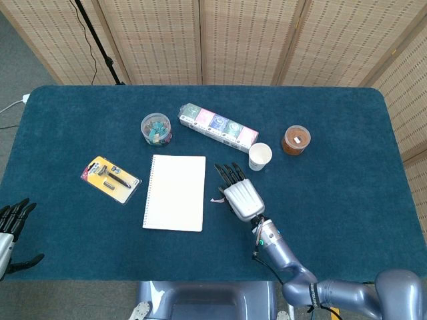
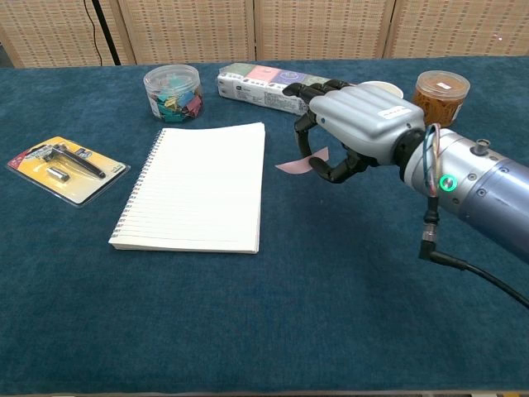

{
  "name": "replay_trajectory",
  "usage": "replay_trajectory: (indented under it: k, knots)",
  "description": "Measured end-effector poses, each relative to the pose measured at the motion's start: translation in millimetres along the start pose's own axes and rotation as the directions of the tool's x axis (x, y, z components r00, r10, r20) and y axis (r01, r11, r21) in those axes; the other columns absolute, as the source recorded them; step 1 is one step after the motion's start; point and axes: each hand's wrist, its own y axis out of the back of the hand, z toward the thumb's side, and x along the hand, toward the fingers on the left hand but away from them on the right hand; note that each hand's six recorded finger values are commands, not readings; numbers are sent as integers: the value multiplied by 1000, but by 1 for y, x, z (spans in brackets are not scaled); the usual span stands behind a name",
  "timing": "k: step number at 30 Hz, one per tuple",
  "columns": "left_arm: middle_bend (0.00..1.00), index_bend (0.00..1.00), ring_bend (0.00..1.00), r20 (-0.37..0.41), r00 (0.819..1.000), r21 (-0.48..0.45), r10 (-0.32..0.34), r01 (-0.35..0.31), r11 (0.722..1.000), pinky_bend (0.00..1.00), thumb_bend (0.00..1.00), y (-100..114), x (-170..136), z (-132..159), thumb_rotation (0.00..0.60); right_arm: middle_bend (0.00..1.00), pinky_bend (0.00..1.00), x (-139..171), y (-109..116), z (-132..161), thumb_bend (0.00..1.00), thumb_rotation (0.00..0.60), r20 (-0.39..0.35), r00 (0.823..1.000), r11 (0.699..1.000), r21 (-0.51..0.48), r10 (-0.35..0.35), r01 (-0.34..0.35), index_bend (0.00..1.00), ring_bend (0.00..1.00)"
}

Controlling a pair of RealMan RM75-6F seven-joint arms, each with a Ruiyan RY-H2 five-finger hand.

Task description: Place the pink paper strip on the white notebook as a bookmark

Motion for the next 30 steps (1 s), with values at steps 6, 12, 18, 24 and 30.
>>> replay_trajectory:
  k: [6,12,18,24,30]
  knots:
    - [0,0,0,-11,1000,-12,-8,8,1000,0,16,1,3,-3,600,0,0,-16,5,29,579,600,-53,999,1000,17,-9,10,598,0]
    - [0,0,0,-16,1000,-21,-17,16,1000,0,16,2,6,-5,600,0,0,-25,1,61,579,600,-107,994,1000,19,0,2,605,0]
    - [0,0,0,-20,999,-23,-28,28,999,0,16,1,9,-6,600,0,0,-22,-3,86,579,600,-171,985,999,44,-5,13,609,0]
    - [0,0,0,-17,999,-21,-34,33,999,0,15,0,9,-5,600,0,0,-18,-8,103,578,600,-222,975,997,77,-8,26,610,0]
    - [0,0,0,-16,999,-22,-34,34,999,0,15,0,9,-5,600,0,0,-18,-14,110,579,600,-245,970,994,103,-3,29,612,0]
